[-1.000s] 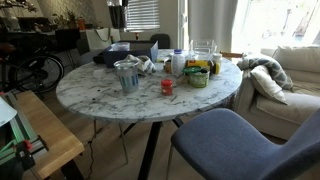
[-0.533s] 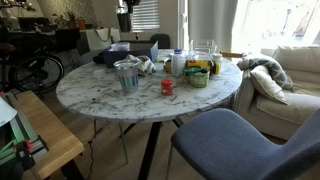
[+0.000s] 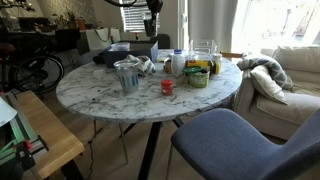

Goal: Move the clear cup to the right side of the box

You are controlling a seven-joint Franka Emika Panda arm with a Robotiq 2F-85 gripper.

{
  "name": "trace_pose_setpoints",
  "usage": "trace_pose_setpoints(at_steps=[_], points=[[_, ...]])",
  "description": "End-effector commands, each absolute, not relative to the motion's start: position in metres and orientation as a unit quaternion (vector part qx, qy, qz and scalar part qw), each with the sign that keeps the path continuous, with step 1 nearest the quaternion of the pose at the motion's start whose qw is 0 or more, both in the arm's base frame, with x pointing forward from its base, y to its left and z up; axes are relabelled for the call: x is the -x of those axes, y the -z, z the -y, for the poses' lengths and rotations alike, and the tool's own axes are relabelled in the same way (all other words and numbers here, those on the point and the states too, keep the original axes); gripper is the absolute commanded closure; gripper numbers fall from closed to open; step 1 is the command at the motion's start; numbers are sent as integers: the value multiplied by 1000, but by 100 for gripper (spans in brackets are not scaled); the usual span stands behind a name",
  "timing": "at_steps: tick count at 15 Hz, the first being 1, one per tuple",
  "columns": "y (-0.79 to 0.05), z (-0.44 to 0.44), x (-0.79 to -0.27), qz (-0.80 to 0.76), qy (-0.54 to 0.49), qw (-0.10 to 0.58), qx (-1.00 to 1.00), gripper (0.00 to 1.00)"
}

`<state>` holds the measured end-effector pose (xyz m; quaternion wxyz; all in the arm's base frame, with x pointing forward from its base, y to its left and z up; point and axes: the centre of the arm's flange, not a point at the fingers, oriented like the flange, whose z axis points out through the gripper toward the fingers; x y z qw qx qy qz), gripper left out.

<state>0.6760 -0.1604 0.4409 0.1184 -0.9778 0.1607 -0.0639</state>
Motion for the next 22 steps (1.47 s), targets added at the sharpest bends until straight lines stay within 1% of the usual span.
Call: trace_pose_setpoints(at_steps=[1,6,12,22], points=[[-418,184,-722,-248,77,112,959,99],[-373,196,-738,-316,77,97,941,99],[-321,207,-747,-369,69,81,923,99],[-265,200,-752,-395,66,37,916,99]])
